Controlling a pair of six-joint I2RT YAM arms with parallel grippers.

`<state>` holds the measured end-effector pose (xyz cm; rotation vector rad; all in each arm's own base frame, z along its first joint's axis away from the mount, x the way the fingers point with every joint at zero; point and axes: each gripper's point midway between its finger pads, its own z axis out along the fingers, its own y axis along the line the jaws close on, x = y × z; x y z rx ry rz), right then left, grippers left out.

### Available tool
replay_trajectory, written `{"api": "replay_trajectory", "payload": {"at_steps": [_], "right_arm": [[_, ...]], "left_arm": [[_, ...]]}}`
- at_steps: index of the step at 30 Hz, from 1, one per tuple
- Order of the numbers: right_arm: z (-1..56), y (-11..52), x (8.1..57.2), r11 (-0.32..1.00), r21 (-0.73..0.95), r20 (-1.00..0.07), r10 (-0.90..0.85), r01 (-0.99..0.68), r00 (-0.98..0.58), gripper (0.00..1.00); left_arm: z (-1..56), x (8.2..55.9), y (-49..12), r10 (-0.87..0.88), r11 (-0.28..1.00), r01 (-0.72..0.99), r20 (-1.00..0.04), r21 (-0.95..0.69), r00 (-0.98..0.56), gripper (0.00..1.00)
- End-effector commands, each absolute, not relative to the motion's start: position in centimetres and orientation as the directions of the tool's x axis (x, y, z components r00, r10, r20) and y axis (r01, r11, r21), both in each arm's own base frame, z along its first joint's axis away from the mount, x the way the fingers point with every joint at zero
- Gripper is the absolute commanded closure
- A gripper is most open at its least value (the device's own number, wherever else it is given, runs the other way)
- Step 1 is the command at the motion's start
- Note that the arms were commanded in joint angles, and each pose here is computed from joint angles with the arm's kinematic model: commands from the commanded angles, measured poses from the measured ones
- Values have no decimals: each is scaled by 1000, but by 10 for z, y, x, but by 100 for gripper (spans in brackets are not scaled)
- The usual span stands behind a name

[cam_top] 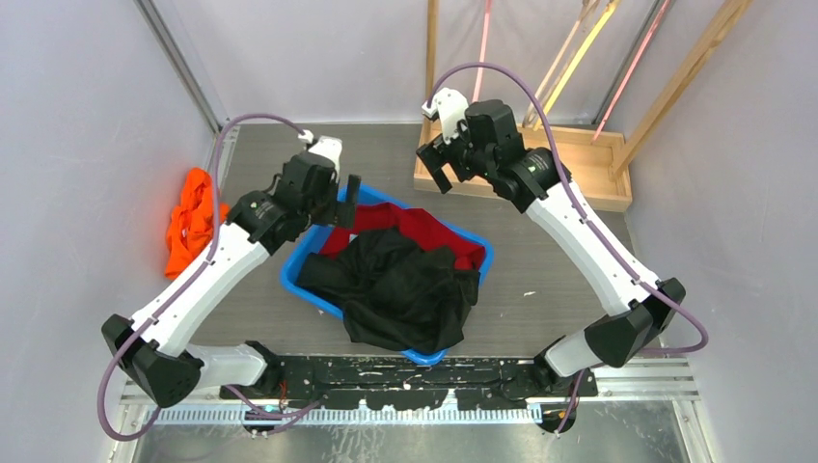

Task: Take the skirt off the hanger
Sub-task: Move the bin to the center of the board, then reset both arms

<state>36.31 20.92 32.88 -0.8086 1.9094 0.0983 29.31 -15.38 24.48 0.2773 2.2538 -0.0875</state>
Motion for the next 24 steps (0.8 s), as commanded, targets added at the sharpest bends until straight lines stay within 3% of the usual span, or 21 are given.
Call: {"api": "replay_trajectory", "payload": {"at_steps": [1, 6, 11, 24], "right_arm": [[366, 210, 378, 823, -256, -893, -402, -508, -201, 0], [364, 212, 380, 822, -253, -894, -400, -510, -202, 0], [362, 212, 382, 821, -253, -892, -403, -512, -205, 0], [356, 211, 383, 819, -256, -888, -409, -513, -209, 0]], "left_arm": [[306, 318, -119, 115, 992, 13, -862, 125, -493, 1], [329, 329, -110, 41, 992, -96, -910, 88, -412, 1], [328, 339, -97, 64, 969, -192, -910, 154, -409, 1], [329, 355, -102, 115, 958, -196, -906, 209, -406, 1]]}}
